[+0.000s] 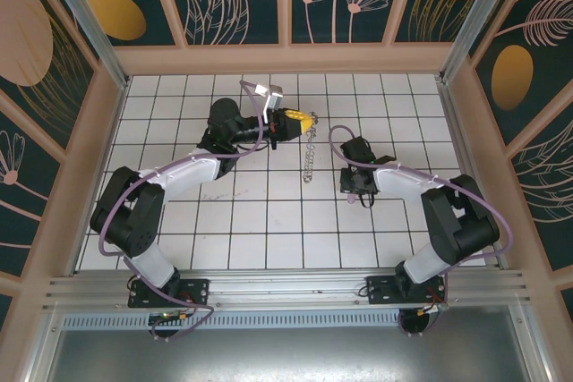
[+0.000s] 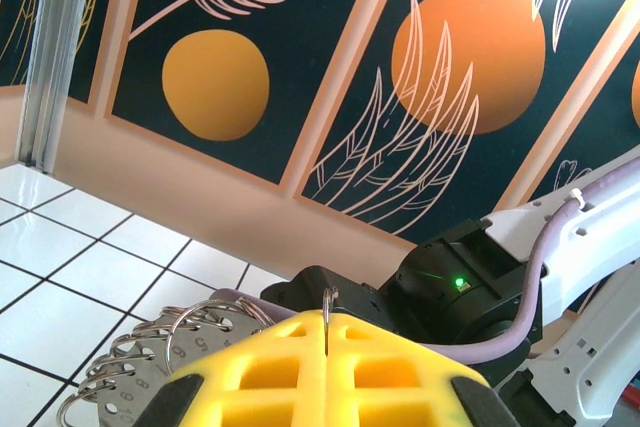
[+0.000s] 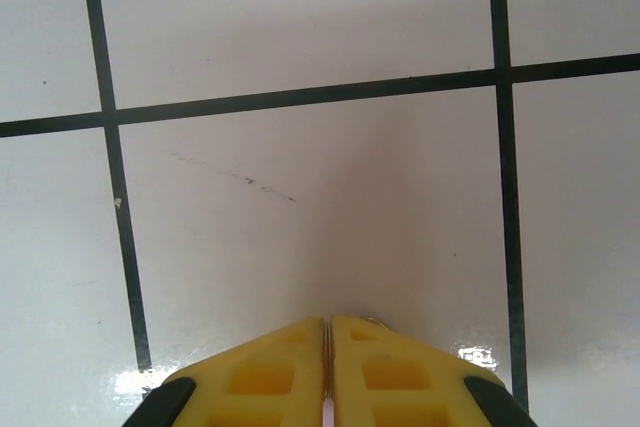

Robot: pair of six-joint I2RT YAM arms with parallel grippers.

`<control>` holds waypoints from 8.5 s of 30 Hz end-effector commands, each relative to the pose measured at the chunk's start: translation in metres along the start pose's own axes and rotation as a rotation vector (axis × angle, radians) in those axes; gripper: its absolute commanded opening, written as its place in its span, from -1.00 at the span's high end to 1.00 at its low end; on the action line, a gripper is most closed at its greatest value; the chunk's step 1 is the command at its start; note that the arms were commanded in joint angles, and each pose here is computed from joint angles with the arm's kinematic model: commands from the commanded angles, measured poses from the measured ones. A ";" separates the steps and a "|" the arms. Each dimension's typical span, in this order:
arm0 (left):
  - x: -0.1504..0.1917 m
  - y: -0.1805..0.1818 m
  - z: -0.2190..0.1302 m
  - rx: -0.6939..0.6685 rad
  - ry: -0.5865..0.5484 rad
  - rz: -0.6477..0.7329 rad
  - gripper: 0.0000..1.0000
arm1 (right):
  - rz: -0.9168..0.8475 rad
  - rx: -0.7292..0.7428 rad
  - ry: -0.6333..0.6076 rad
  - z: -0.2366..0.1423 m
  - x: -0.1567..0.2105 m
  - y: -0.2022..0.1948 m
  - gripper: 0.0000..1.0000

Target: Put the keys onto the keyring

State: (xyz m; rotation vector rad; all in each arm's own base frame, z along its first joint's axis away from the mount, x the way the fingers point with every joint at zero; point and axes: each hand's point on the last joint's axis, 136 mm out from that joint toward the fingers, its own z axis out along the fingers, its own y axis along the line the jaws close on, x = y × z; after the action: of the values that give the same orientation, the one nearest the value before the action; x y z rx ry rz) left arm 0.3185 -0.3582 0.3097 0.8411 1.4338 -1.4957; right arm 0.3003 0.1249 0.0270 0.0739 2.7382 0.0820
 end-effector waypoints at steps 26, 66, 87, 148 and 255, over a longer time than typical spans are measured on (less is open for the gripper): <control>-0.014 -0.007 0.005 0.045 -0.016 0.052 1.00 | -0.170 -0.807 -0.517 -0.197 -0.105 0.077 1.00; -0.014 0.019 0.008 -0.161 0.058 0.159 1.00 | -0.326 -1.113 -0.688 -0.273 -0.099 0.108 1.00; -0.012 0.007 0.010 -0.111 0.066 0.213 1.00 | -0.356 -1.094 -0.727 -0.262 -0.110 0.111 1.00; -0.030 -0.024 0.010 -0.163 0.008 0.524 1.00 | -0.511 -1.155 -0.828 -0.295 -0.114 0.138 1.00; -0.038 -0.041 0.009 -0.116 -0.012 0.518 1.00 | -0.453 -1.095 -0.772 -0.266 -0.120 0.114 1.00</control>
State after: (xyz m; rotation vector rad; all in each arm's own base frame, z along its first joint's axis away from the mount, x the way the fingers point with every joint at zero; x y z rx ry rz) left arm 0.3026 -0.3640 0.3286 1.0465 1.2742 -1.0170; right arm 0.3208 0.2202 0.3113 -0.6327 1.6507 1.1060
